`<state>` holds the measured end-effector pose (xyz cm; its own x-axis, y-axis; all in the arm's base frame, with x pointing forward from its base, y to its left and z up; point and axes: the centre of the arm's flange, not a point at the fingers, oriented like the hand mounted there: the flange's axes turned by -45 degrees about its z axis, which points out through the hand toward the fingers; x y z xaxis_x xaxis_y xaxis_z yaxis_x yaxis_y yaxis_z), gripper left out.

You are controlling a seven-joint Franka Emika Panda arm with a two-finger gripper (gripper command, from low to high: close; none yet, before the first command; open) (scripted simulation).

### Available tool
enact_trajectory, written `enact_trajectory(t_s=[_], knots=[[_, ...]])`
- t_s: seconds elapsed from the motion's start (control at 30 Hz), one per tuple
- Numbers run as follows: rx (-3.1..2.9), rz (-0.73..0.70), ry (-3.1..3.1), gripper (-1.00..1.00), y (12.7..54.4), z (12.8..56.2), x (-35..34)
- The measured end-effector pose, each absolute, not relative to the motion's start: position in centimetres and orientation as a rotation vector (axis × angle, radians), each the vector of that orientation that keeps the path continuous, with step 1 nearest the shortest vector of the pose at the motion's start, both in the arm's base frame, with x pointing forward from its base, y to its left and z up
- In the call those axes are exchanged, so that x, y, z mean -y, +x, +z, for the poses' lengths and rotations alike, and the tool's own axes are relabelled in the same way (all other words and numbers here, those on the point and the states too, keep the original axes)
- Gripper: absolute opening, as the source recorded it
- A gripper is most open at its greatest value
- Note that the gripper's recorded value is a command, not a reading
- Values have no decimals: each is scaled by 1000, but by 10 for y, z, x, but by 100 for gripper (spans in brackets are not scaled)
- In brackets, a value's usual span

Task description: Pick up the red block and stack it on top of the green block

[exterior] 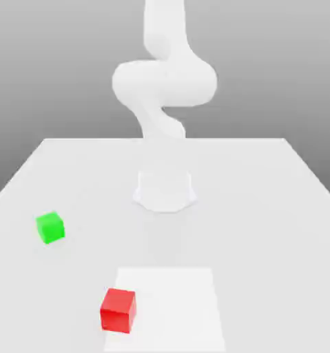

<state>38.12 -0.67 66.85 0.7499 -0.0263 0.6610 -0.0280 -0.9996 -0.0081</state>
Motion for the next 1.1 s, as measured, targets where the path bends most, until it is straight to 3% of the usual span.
enact_trajectory(t_s=[0.2,0.4,0.73,0.93,0.97,1.1], knots=[[106,821,3014,0,445,554,27],[167,538,3071,0,473,432,49],[275,60,3125,0,447,233,80],[283,0,3128,0,439,154,81],[283,0,3128,-100,439,147,81],[284,0,3128,-100,439,147,81]])
